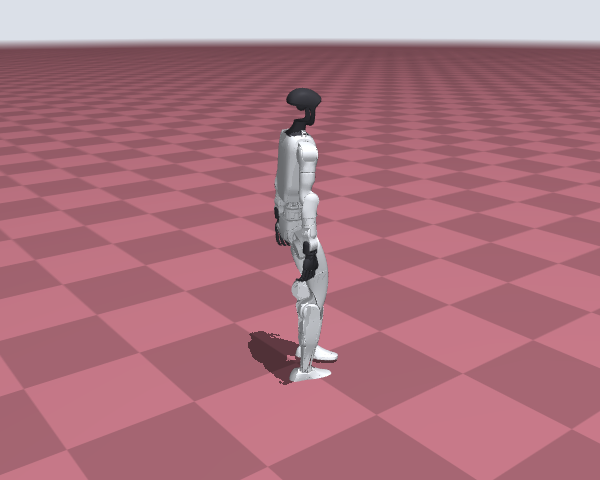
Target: In place motions
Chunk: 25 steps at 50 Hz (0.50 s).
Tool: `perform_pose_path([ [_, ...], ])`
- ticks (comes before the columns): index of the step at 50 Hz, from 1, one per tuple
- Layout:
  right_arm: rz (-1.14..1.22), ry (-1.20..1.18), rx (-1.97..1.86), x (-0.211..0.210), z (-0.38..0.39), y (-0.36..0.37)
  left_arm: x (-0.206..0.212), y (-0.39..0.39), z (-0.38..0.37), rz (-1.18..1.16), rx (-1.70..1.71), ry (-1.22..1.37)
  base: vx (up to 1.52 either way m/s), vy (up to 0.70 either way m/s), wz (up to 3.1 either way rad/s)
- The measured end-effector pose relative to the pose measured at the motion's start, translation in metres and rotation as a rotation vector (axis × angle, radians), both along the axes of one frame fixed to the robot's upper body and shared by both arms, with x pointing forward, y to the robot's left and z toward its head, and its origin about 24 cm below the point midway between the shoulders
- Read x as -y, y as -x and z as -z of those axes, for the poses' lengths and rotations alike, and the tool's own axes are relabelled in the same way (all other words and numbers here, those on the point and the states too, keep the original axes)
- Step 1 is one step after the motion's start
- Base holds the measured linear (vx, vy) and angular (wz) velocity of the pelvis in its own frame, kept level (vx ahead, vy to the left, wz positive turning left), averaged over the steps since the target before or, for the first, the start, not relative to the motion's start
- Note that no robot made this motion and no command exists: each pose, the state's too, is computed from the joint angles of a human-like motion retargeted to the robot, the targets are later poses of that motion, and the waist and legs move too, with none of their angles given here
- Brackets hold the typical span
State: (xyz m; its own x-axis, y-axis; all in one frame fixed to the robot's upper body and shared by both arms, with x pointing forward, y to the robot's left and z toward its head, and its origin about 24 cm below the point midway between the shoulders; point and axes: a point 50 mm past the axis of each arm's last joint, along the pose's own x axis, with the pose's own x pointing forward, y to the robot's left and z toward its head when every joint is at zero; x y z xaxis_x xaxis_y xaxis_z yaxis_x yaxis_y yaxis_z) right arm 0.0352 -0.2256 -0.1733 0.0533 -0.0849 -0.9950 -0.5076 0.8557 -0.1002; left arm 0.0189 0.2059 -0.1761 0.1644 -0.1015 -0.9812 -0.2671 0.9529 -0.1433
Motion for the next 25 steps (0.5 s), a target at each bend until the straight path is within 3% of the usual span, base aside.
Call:
perform_pose_path([
  [7, 0.025, 0.07, -0.063, 0.02, -0.003, 0.03, 0.0, -0.018, 0.0, 0.085, 0.025, -0.104, -0.22, -0.06, 2.67],
  [13, -0.028, 0.152, -0.094, 0.031, -0.006, 0.046, 0.015, 0.015, 0.004, -0.083, -0.102, -0.108, -0.13, 0.09, 3.31],
  [25, 0.096, 0.067, -0.167, 0.001, -0.001, 0.074, 0.017, 0.062, 0.001, -0.174, -0.261, -0.099, 0.09, 0.15, 2.08],
])
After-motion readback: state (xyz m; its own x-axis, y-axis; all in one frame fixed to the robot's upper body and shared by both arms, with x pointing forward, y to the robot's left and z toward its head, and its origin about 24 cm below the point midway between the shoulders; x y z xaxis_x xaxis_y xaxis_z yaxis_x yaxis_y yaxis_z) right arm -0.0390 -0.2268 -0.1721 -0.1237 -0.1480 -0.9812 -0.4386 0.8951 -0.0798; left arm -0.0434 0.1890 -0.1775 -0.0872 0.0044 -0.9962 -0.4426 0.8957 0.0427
